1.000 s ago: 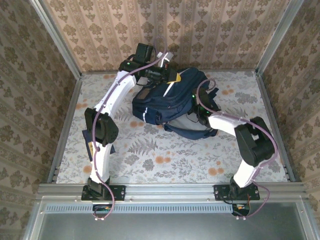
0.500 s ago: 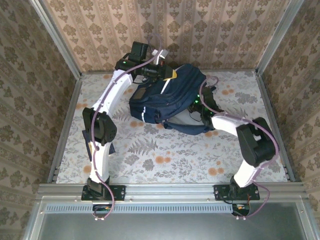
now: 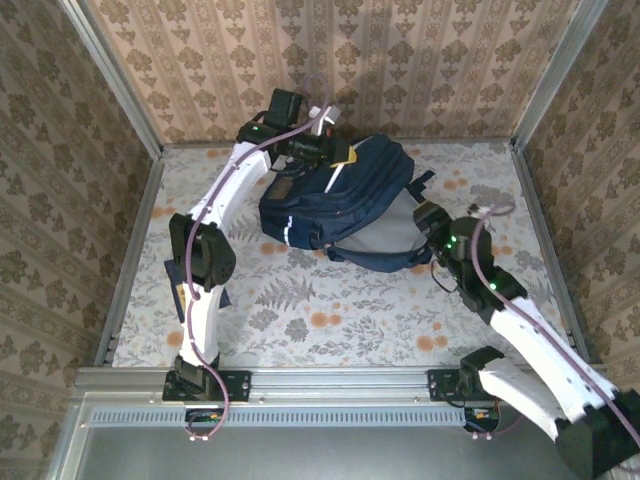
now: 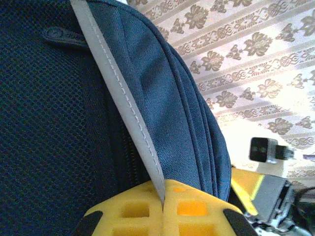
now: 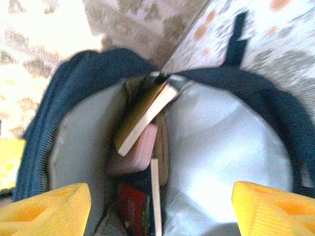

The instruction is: Pack books, pencil case, and school supplies into a backpack

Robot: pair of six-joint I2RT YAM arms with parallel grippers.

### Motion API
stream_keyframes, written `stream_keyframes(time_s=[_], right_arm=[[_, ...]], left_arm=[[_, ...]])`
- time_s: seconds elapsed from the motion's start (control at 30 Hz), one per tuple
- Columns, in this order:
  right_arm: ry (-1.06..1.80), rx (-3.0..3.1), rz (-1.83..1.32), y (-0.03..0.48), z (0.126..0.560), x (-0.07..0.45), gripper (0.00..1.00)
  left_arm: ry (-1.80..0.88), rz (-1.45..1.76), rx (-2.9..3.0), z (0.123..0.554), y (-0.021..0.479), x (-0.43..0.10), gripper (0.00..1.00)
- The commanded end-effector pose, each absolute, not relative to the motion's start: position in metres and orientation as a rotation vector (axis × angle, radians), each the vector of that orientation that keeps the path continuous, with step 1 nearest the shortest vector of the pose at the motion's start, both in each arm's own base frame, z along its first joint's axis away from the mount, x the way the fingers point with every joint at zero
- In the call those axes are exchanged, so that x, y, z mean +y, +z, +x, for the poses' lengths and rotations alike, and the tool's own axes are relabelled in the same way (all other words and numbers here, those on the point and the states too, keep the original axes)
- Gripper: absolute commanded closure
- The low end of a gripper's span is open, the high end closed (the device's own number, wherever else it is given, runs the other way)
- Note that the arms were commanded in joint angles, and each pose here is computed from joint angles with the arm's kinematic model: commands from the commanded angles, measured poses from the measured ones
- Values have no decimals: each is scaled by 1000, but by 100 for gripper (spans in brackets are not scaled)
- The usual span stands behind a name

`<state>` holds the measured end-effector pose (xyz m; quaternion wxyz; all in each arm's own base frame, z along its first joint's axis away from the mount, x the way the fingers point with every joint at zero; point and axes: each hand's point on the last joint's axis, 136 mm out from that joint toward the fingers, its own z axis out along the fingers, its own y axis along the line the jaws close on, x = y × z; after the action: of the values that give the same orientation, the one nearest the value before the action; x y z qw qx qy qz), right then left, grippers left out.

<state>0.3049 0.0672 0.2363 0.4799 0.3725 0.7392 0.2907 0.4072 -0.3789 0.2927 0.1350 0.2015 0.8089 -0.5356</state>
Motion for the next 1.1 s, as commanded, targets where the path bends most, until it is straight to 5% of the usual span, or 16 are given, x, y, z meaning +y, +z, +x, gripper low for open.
stream_keyframes(time_s=[0.0, 0.23, 0.37, 0.5, 0.73, 0.87, 1.07], right_arm=[[406, 1878, 1036, 202, 269, 23, 25], [374, 1864, 931, 222, 258, 16, 27], [397, 1900, 854, 230, 264, 27, 26], [443, 1922, 807, 233, 271, 38, 27], [501, 2049, 669, 218, 286, 74, 27], [508, 2121, 550, 205, 292, 103, 27], [501, 2190, 297, 205, 294, 157, 26]], left_arm=[[-1500, 638, 2328, 398, 287, -391, 100], [-1416, 731, 2457, 348, 239, -421, 93], [-1388, 714, 2481, 331, 238, -412, 53], [-1378, 638, 2390, 330, 272, -380, 41], [-1050, 145, 2391, 354, 273, -224, 36], [-772, -304, 2463, 359, 223, -108, 30], [-341, -821, 2583, 332, 147, -5, 23]])
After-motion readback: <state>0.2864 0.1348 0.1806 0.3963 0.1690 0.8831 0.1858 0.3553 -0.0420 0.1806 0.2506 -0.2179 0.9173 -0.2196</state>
